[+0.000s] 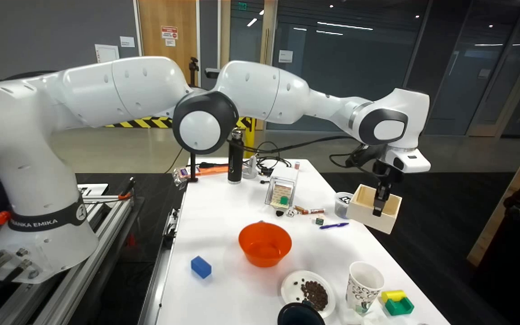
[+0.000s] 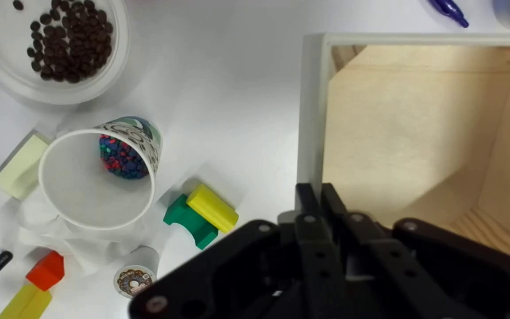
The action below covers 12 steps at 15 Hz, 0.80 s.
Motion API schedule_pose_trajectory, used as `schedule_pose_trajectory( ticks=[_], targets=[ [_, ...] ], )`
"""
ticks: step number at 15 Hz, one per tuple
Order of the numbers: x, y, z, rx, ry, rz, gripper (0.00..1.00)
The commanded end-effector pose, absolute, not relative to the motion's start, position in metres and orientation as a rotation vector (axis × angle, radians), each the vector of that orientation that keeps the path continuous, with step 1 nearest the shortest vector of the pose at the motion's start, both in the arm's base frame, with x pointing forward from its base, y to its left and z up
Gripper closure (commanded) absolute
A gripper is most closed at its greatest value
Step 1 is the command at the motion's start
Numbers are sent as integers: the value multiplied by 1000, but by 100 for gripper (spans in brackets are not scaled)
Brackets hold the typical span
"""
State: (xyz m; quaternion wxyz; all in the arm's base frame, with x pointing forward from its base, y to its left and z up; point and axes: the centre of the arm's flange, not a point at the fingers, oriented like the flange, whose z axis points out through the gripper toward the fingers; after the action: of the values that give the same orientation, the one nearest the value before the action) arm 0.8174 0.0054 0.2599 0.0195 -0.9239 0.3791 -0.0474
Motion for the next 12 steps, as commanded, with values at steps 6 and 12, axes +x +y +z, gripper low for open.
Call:
schedule_pose_trajectory(
  ticks=[6,12],
  targets=[
    [819,-3,258,-2897,1101,-177,94],
    [798,-17,251,-3032,1014,-185,98]
  ],
)
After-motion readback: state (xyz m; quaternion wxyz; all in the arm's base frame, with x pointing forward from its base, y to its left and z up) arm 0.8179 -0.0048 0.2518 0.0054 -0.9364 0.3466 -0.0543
